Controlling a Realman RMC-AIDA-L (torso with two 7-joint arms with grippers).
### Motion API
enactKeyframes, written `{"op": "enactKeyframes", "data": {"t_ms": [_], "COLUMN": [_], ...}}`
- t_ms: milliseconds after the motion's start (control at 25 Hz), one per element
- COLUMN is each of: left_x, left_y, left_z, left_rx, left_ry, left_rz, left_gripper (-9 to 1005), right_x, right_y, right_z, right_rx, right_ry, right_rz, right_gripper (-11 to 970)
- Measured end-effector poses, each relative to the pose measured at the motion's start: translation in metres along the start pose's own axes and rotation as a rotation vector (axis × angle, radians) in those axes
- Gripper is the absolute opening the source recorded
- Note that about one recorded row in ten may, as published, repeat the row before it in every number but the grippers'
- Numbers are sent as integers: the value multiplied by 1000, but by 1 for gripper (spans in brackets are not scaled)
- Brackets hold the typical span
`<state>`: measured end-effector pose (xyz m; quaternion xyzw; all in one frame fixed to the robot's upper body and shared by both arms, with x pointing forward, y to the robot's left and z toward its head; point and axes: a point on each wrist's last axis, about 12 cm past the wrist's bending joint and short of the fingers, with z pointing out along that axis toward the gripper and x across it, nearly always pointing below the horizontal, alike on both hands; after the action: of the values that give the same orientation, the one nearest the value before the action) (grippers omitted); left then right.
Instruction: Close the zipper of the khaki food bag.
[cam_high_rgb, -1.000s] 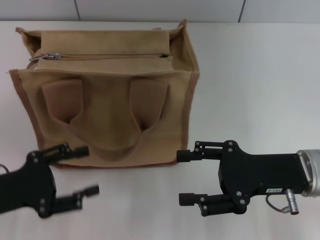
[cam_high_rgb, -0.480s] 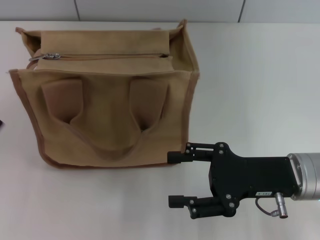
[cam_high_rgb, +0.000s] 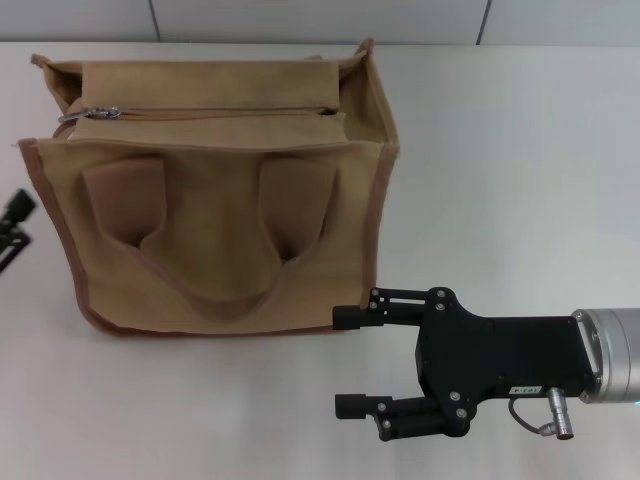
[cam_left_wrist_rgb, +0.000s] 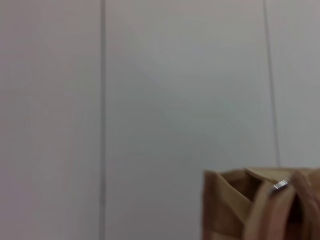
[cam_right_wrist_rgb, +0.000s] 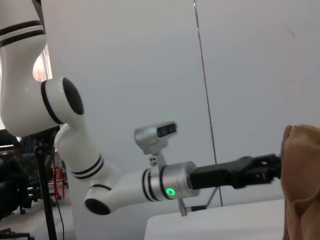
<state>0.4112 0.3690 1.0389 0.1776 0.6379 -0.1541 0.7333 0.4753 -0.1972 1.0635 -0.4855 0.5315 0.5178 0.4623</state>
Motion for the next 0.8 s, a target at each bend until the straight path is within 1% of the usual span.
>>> {"op": "enactKeyframes", "data": {"t_ms": [80, 120, 160, 240, 320, 360, 520, 640, 720, 800], "left_x": [3, 6, 6, 9, 8, 8, 5, 3, -2, -3], "left_y": [-1, -1, -1, -1, -2, -2, -1, -1, 1, 2], "left_z": [13, 23, 23, 32, 44, 44, 56, 57, 53, 52], "left_rx": [45, 72, 72, 78, 84, 84, 84, 77, 58, 48], "left_ry": [28, 53, 53, 68, 51, 51, 17, -3, -45, -54], "left_rz": [2, 4, 4, 9, 7, 7, 16, 19, 20, 21], "left_gripper": [783, 783, 783, 783, 783, 783, 783, 783, 782, 782], "right_x": [1, 2, 2, 4, 5, 5, 6, 6, 7, 7], "right_y": [1, 2, 2, 2, 3, 3, 4, 4, 4, 4], "right_z": [0, 0, 0, -1, -1, -1, -2, -2, -2, -2], "right_rx": [2, 3, 3, 5, 8, 8, 9, 9, 11, 11], "right_ry": [0, -1, -1, 0, 0, 0, 0, 0, 0, 0], "right_rz": [-2, -4, -4, -4, 3, 3, 5, 4, 1, 0], "right_gripper": [743, 743, 743, 743, 743, 743, 743, 743, 743, 743]}}
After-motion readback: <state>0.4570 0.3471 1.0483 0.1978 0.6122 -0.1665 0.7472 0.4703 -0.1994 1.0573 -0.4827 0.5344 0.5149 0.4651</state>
